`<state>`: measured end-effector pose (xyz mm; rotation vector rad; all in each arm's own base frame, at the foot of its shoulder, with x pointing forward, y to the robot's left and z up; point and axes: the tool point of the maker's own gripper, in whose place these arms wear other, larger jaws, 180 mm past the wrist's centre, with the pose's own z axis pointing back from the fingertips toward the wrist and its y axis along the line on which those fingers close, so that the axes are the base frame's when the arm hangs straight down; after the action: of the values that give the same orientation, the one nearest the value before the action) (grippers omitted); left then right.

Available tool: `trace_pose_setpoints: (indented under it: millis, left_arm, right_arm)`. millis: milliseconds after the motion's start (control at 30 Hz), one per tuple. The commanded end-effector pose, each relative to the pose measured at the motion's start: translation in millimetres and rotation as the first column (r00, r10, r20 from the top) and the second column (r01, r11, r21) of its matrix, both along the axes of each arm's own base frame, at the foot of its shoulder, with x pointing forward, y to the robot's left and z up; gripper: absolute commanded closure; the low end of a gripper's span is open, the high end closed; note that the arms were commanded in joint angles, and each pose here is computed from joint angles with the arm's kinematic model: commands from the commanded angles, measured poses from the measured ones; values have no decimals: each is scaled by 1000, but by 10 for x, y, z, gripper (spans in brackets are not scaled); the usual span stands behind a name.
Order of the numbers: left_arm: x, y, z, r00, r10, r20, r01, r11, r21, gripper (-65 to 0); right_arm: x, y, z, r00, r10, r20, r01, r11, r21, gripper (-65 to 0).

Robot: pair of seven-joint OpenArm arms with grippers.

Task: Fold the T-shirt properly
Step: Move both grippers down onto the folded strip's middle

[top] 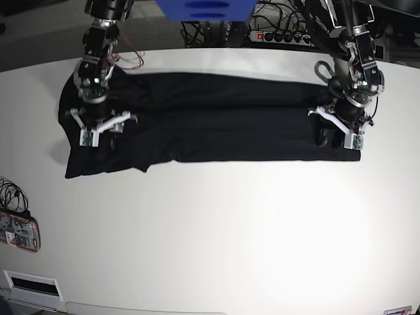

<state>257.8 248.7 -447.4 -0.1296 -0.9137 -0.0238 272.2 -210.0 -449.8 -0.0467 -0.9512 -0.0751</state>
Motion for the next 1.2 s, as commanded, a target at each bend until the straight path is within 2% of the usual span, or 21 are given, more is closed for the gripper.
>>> trace_pose_setpoints:
  millis: [0, 100, 367, 533, 600, 767, 900, 1033, 1167]
  left_arm:
    - [-383, 219, -417, 969, 30, -245, -4, 994, 105, -277]
    - [-299, 319, -459, 966, 45, -254, -18, 994, 106, -277]
    - [-206, 429, -393, 970, 52, -237, -22, 992, 125, -277]
    - [-73, 404, -198, 983, 34, -178, -8, 989, 145, -277]
    - [-52, 395, -178, 985, 33, -170, -8, 989, 144, -278]
    - [120, 359, 92, 996, 11, -91, 5, 986, 168, -279]
    - [208, 318, 414, 1000, -24, -10, 26, 977, 212, -279]
    - [270, 424, 818, 996, -3, 94, -21, 967, 255, -279]
    - [220, 601, 1122, 984, 49, 170, -96, 954, 285, -279]
  right_arm:
    - [-145, 60, -341, 975, 27, -220, -31, 999, -19, -334]
    - [341, 78, -126, 991, 26, -132, -28, 1000, -9, -333]
    - [373, 88, -126, 991, 29, -132, -30, 1000, -7, -333]
    - [556, 34, 261, 999, 32, -31, -33, 998, -54, -333]
    - [650, 134, 443, 998, 67, 16, -66, 995, -73, -333]
    - [555, 365, 617, 989, 141, 52, -136, 986, -101, -333]
    - [682, 473, 1101, 968, 180, 173, -155, 977, -145, -333]
    - [721, 569, 1541, 937, 211, 277, -164, 969, -183, -333]
    - [556, 718, 1648, 923, 250, 293, -198, 961, -194, -333]
